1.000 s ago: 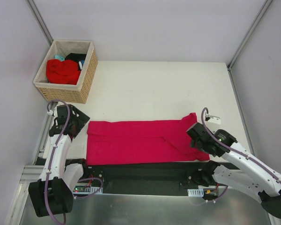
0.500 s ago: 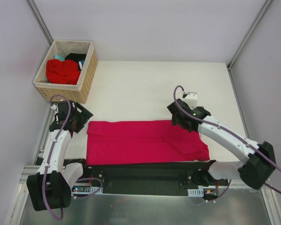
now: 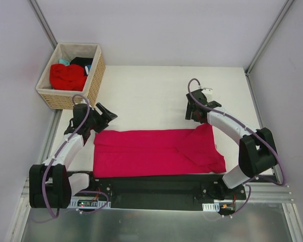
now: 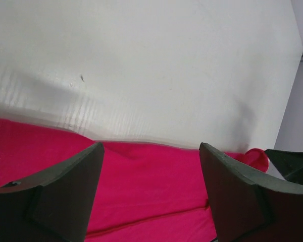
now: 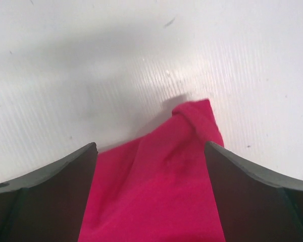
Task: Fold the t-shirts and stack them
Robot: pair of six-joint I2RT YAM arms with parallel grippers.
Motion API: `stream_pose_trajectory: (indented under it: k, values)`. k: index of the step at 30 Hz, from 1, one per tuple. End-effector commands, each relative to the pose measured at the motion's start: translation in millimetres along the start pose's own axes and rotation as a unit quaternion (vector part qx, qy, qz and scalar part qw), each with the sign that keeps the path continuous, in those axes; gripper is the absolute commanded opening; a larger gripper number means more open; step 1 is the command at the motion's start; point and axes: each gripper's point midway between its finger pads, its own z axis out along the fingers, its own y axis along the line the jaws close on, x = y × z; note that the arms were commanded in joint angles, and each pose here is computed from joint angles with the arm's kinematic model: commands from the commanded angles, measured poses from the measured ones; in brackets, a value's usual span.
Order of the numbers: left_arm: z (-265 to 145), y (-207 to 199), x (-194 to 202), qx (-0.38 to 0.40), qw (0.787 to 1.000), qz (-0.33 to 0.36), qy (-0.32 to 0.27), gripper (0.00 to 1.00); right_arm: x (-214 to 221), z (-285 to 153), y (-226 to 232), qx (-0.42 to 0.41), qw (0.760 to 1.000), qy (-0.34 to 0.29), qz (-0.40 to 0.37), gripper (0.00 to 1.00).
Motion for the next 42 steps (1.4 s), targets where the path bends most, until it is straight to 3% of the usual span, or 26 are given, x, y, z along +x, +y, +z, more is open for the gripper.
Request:
stream_pose_trajectory:
  k: [1,12,21,30,39,42]
  values:
    - [13.0,5.9,10.1,0.01,1.0,-0.02,0.006,0.76,-37.0,-0.1,1.4,-0.015,0.999,-0.03,0.014,0.91]
    - [11.1,24.6,32.3,-0.017,0.999,-0.015,0.023,0.76,-22.5,17.0,-6.4,0.0,0.999,0.003,0.034,0.91]
    - [11.1,33.4,31.7,-0.036,0.999,-0.008,0.016,0.76,6.3,20.5,-57.2,0.046,0.996,0.014,0.077,0.9]
    - [11.1,35.3,32.6,-0.04,0.999,-0.011,0.018,0.75,1.4,19.5,-63.0,0.056,0.995,0.008,0.084,0.87]
    - [10.8,38.4,33.4,-0.046,0.999,-0.008,0.018,0.75,6.0,20.8,-73.7,0.08,0.992,0.01,0.093,0.54]
    - [11.0,38.4,33.6,-0.047,0.999,-0.007,0.019,0.75,5.0,23.8,-73.2,0.082,0.992,0.013,0.094,0.39]
